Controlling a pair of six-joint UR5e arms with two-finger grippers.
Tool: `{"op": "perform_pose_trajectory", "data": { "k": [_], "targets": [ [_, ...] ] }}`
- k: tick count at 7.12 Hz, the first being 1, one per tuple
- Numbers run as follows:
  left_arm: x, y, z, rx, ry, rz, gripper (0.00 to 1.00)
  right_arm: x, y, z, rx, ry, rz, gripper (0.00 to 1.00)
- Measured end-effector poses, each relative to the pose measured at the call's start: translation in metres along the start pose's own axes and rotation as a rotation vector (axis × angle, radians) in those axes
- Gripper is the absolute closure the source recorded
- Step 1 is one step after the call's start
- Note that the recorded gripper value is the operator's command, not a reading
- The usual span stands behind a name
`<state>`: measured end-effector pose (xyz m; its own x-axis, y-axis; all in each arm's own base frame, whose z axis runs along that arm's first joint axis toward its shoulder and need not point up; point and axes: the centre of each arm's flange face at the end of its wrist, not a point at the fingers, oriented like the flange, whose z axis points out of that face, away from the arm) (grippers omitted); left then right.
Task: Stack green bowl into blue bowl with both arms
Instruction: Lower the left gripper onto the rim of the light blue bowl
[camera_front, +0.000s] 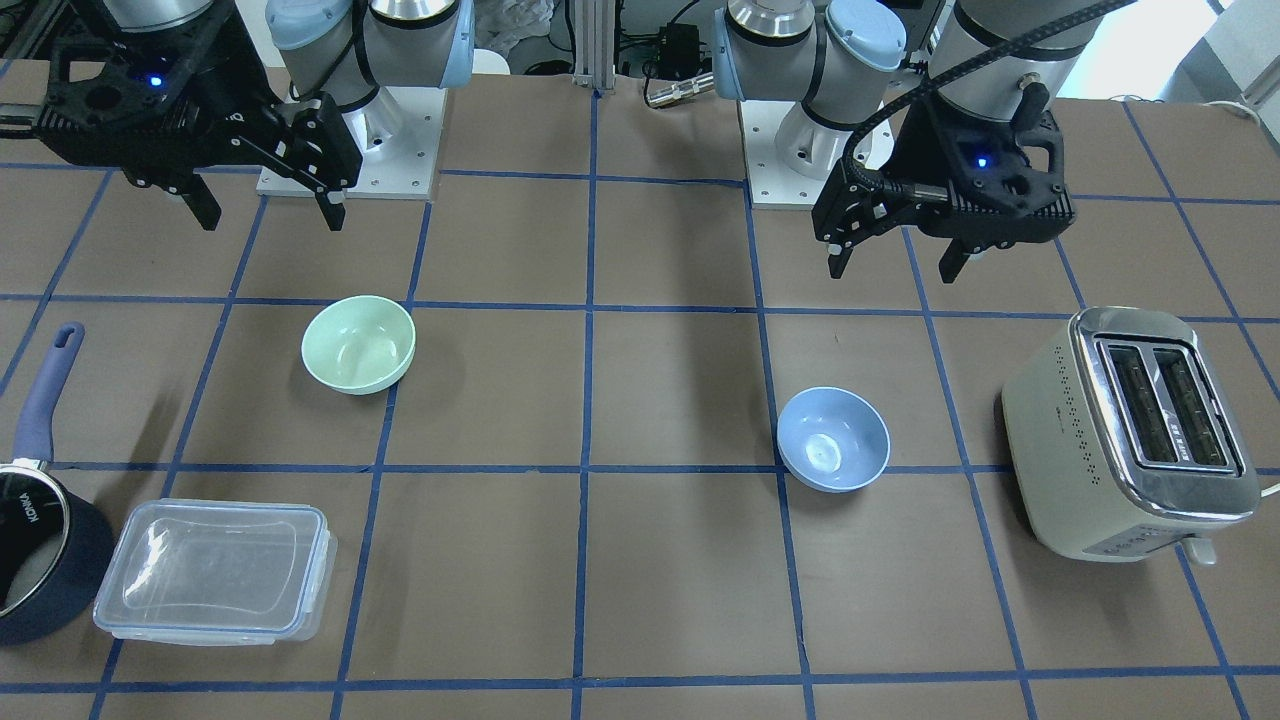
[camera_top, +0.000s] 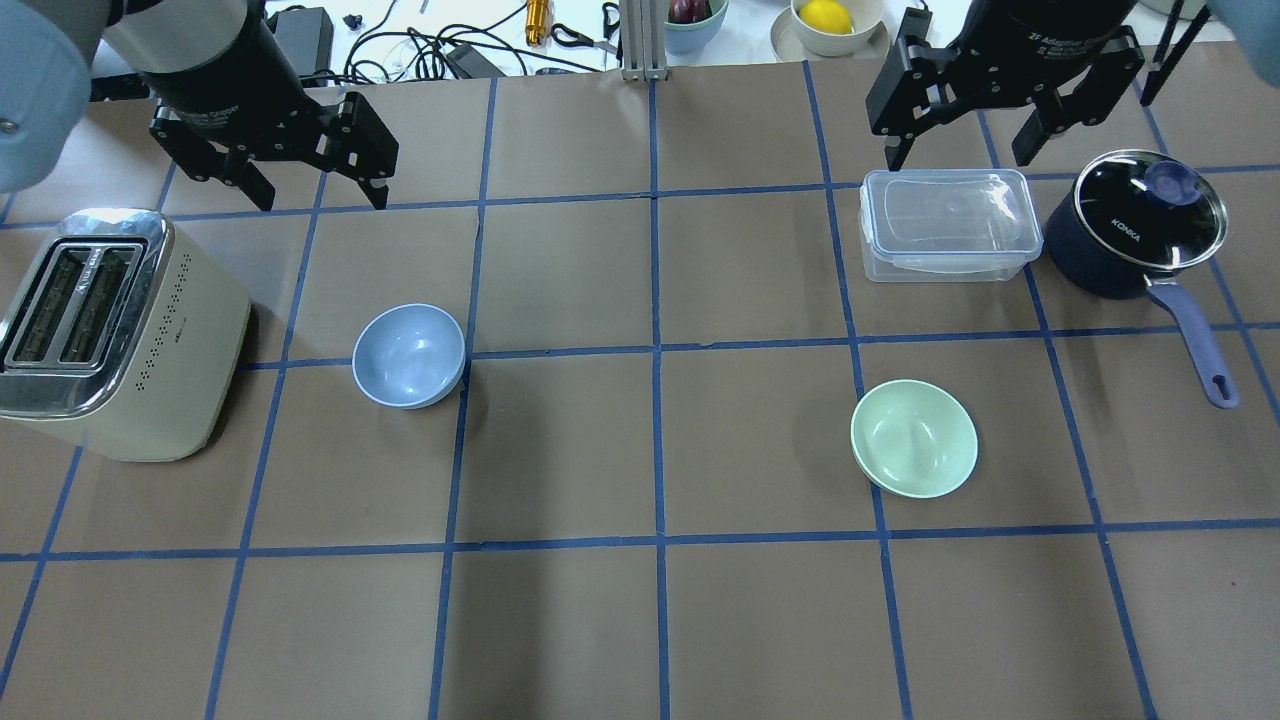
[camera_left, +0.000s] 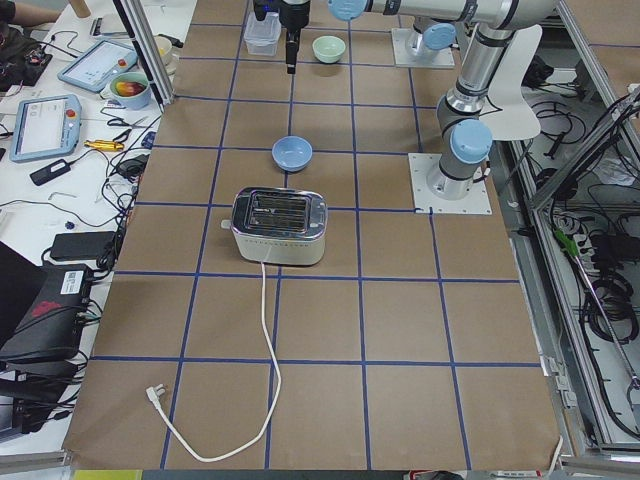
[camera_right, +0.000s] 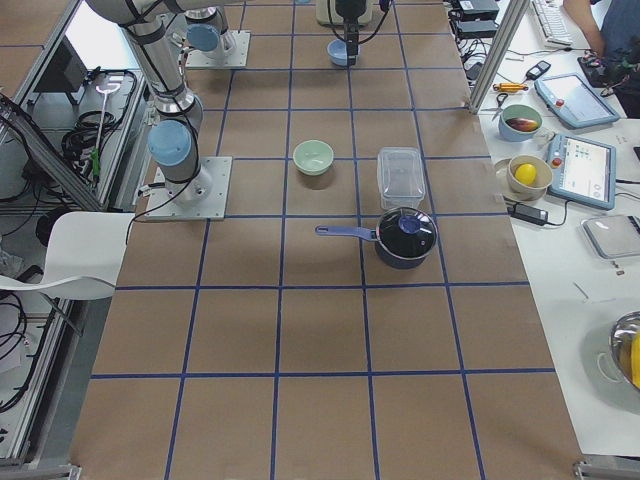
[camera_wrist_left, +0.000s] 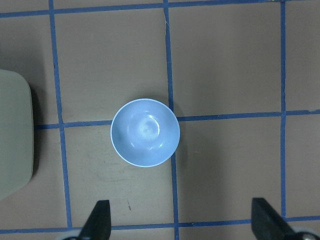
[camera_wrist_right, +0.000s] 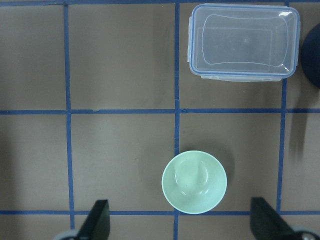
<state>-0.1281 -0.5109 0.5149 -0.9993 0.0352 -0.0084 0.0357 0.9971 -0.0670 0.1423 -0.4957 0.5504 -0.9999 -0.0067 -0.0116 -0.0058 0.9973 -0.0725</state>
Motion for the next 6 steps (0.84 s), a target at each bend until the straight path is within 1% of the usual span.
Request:
{"op": "perform_pose_trajectory", "data": {
  "k": [4, 5, 6],
  "targets": [
    [0.001, -0.005, 0.011, -0.015, 0.001, -0.003, 0.00, 0.000, 0.000, 0.000, 0.000, 0.000, -0.001, 0.00],
    [0.003, -0.003, 0.018, -0.030, 0.001, -0.002, 0.00, 0.000, 0.000, 0.000, 0.000, 0.000, -0.001, 0.00],
    [0.005, 0.000, 0.035, -0.042, 0.002, 0.003, 0.00, 0.000, 0.000, 0.000, 0.000, 0.000, -0.001, 0.00]
  ]
}}
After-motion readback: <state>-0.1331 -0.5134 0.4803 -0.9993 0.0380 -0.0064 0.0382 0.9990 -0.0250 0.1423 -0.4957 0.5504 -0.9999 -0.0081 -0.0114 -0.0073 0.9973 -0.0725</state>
